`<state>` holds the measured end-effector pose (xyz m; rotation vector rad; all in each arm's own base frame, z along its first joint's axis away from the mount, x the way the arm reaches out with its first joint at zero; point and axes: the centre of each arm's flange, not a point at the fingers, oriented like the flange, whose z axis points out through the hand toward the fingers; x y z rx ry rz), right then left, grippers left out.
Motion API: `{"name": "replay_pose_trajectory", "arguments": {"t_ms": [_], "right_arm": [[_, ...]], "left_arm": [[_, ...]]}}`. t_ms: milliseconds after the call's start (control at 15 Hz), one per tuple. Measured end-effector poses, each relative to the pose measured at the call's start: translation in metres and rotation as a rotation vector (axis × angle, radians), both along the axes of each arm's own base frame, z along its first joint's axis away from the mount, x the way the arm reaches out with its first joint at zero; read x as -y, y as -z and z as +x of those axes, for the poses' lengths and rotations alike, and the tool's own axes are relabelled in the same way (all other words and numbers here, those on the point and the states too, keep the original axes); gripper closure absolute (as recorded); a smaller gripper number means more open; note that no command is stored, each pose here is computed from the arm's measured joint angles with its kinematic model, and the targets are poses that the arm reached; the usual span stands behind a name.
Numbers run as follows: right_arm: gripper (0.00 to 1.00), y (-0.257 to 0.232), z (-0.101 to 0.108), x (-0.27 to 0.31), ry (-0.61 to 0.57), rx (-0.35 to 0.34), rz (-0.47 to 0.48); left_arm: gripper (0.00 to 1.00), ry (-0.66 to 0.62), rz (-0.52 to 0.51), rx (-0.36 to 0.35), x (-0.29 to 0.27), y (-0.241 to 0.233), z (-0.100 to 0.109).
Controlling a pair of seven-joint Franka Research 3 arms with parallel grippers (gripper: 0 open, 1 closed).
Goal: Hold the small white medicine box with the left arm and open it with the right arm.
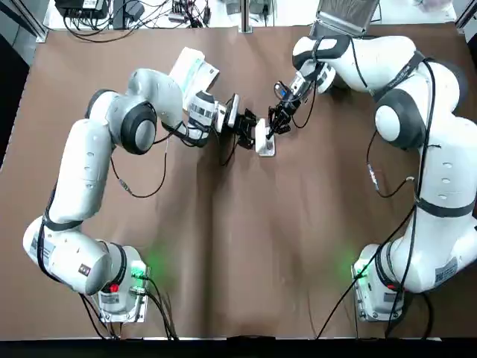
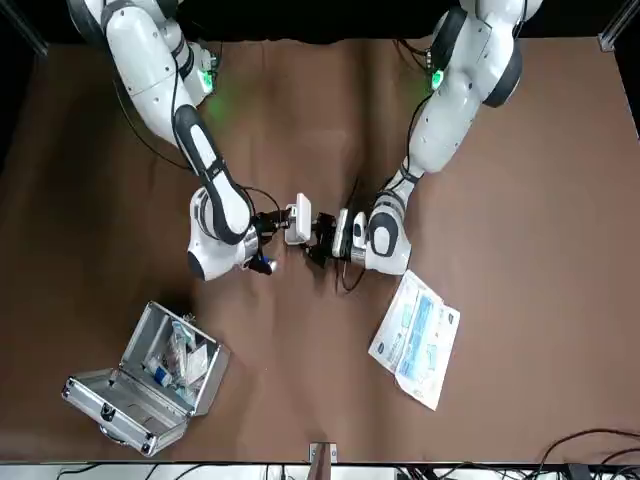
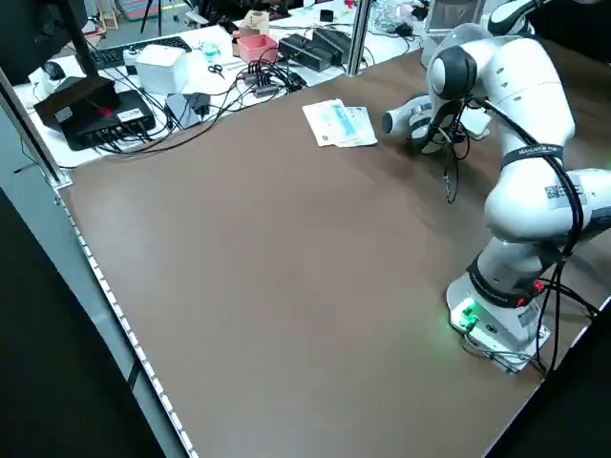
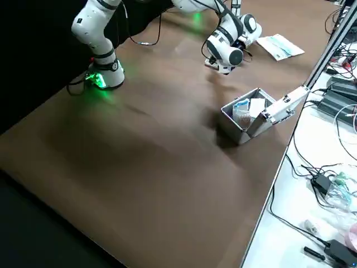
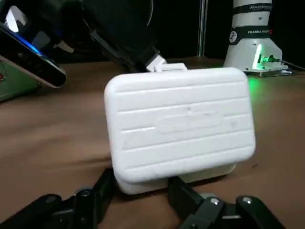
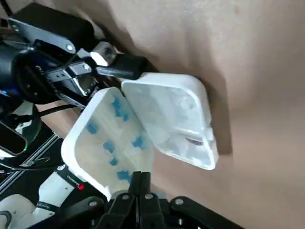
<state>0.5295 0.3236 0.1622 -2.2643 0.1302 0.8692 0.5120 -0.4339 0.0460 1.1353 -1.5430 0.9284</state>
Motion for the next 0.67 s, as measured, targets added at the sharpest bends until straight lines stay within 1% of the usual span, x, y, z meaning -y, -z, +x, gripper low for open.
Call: {"name": "replay_pose_trajectory", "arguments": {"t_ms": [133, 533, 667], "right_arm": [[0.99, -0.002, 0.000, -0.004, 0.002, -0.004, 0.006], [0.99, -0.007, -0.012, -0.030, 0.001, -0.024, 0.032], [0.99, -0.010, -0.011, -0.034, 0.003, -0.023, 0.035]], "left_arm": [[0.43, 0.000, 0.000, 0.000, 0.000, 0.000, 0.000], [0.42, 0.000, 0.000, 0.000, 0.000, 0.000, 0.000], [0.42, 0.000, 0.000, 0.000, 0.000, 0.000, 0.000]]}}
